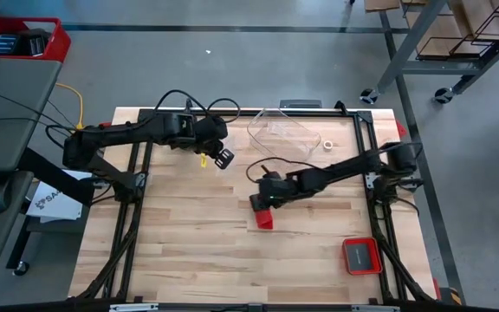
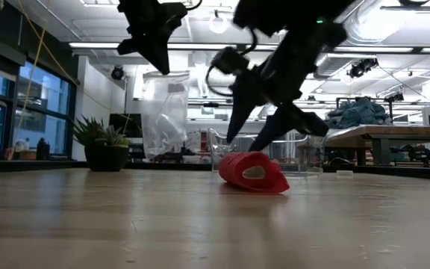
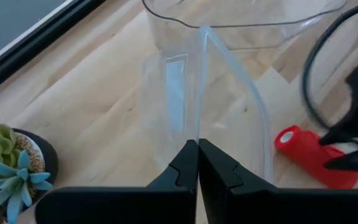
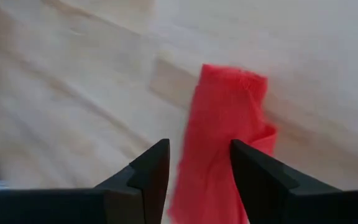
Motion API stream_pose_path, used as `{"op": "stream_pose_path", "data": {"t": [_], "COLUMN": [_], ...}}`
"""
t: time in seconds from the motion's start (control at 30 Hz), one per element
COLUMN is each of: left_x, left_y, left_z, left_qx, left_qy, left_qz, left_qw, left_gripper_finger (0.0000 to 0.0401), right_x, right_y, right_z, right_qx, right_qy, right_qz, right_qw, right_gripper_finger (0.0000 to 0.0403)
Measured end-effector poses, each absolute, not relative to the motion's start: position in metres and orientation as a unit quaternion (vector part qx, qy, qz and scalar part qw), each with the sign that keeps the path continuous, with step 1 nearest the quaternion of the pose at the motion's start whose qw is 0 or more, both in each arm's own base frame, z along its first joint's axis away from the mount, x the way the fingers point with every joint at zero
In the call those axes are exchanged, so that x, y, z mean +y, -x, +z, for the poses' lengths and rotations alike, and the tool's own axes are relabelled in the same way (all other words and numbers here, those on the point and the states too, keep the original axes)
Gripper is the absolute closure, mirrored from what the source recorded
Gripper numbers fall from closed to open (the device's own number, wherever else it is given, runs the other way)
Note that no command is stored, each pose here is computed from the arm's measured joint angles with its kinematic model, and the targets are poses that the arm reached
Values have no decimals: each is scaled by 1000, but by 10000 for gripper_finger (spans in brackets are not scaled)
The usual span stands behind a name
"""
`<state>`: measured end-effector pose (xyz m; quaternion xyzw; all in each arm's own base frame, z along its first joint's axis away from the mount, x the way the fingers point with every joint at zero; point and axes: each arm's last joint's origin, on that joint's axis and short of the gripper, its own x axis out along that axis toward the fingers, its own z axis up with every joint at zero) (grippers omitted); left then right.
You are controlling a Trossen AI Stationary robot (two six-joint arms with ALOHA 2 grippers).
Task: Roll bandage
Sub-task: Put the red rolled bandage into the transparent zip bag
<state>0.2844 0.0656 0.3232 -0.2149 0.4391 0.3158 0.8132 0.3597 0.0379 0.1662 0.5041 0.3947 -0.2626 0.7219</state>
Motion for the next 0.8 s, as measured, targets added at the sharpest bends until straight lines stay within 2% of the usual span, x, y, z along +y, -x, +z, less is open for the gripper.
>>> {"op": "stream_pose_path", "data": {"t": [0.13,0.37,0.63,0.8], "left_x": [65,62,58,58], "left_y": [-283,-282,-282,-282], "left_z": [323,322,322,322], "left_qx": [446,456,456,452], "left_qy": [213,217,228,239], "left_qz": [310,305,309,313], "left_qw": [812,808,803,801], "left_gripper_finger": [401,401,401,401], "right_x": [31,32,31,28], "right_y": [-376,-402,-405,-406], "right_z": [165,160,139,137], "right_qx": [445,489,535,548], "right_qy": [-459,-408,-378,-345], "right_qz": [-299,-298,-305,-277], "right_qw": [709,711,691,710], "right_gripper_finger": [242,242,242,243]}}
